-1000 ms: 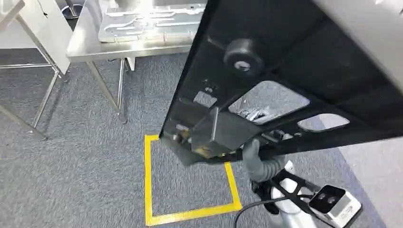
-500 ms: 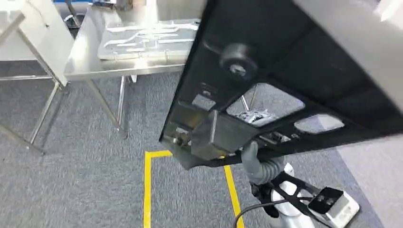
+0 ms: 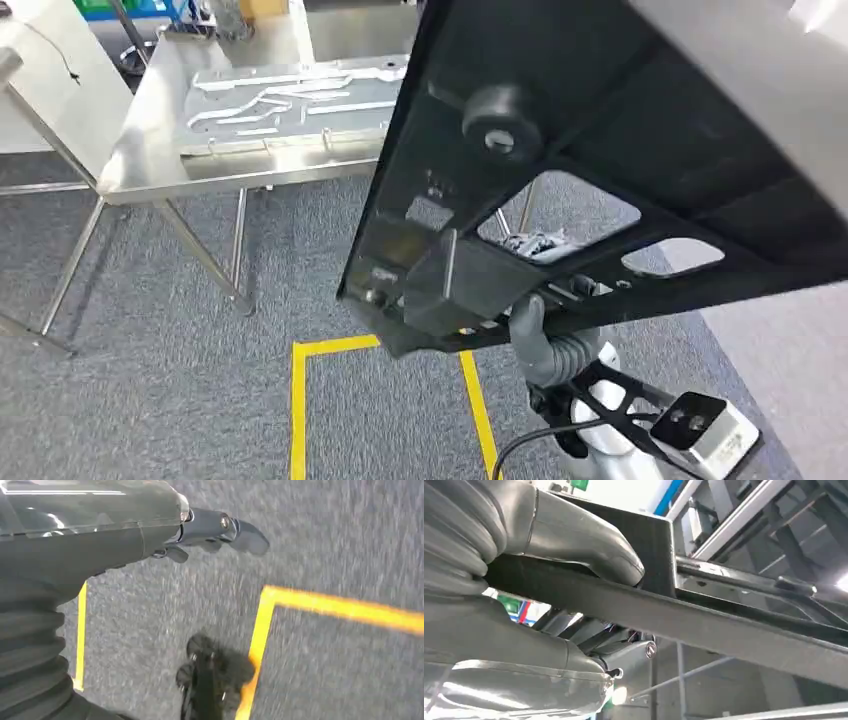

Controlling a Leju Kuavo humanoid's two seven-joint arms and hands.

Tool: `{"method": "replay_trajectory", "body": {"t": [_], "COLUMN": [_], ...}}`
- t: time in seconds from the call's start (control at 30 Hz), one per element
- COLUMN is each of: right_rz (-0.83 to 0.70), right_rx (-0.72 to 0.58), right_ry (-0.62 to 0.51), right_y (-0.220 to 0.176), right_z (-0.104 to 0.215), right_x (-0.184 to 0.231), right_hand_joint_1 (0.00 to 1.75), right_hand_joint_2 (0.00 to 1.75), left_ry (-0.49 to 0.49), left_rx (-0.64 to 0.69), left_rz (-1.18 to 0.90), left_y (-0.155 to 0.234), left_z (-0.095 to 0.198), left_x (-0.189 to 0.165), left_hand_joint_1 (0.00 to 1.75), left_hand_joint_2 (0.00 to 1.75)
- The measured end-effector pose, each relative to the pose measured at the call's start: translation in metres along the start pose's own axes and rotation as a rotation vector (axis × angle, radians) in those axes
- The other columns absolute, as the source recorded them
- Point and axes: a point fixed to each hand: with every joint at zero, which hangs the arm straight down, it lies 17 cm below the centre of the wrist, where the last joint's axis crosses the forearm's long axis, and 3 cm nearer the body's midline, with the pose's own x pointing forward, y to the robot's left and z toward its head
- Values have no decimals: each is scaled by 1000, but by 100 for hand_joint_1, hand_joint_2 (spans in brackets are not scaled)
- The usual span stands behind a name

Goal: Take the parts from the cabinet and place them on the table.

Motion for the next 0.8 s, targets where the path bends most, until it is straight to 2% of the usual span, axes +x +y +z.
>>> {"method": "replay_trajectory", "body": {"t": [0.8], "right_rz": [-21], "right_rx": [7], "right_ry": [28], "right_y": [-9], "right_z": [7], "right_x": [-3], "right_hand_joint_1": [175], "right_hand_joint_2": [175], "left_ry": [-1], "left_rx": [-15], "left_rz": [7], "left_y": [-7], "left_z": [1], "left_x": [-1], "left_hand_joint_1": [0], "left_hand_joint_2": [175]}}
